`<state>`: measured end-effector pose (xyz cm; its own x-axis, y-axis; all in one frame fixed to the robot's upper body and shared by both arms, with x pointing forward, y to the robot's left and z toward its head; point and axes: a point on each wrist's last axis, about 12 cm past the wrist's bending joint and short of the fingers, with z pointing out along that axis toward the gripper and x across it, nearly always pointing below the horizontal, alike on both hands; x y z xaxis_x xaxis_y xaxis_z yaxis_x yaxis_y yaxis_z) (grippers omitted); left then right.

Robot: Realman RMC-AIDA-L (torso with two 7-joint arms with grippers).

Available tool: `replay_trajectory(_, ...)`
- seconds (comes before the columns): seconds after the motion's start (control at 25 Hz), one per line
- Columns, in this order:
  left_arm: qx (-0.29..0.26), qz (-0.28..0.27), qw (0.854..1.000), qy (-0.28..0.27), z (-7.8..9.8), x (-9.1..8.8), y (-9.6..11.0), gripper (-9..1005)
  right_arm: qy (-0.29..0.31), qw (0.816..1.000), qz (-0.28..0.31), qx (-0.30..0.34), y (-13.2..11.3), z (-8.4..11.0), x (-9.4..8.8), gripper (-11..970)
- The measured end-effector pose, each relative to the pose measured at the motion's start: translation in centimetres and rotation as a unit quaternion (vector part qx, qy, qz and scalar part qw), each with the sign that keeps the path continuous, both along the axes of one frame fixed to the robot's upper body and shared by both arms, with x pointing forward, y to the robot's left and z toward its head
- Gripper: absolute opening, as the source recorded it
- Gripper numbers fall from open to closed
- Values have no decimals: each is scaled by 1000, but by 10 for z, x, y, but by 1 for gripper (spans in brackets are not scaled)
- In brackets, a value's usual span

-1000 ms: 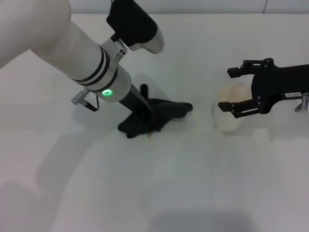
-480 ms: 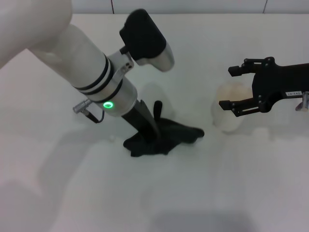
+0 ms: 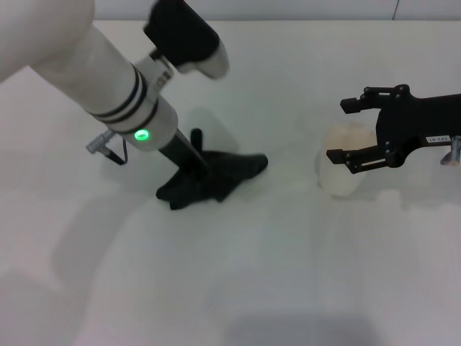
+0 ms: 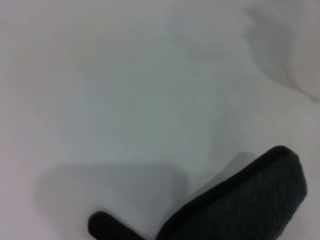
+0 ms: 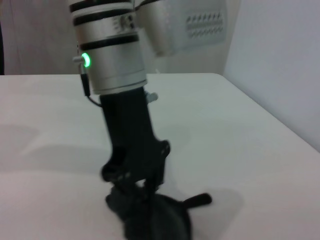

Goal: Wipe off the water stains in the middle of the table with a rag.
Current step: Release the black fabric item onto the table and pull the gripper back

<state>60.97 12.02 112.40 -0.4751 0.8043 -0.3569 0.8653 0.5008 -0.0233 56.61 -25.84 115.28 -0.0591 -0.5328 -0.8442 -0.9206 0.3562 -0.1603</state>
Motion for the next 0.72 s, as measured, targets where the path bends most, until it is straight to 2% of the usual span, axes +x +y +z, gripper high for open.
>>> replay_trajectory(0.24, -22, 75, 997, -24, 6, 15, 9, 128, 0, 1000, 1, 0, 1, 0, 0, 872)
replay_trajectory(0.52, -35, 101, 993, -44, 6, 21, 10, 130, 2, 1000, 1, 0, 1, -1, -1, 872)
replay_trajectory(0.72, -46, 95, 993, -49, -1, 19, 5, 132, 3, 1000, 2, 0, 1, -1, -1, 873)
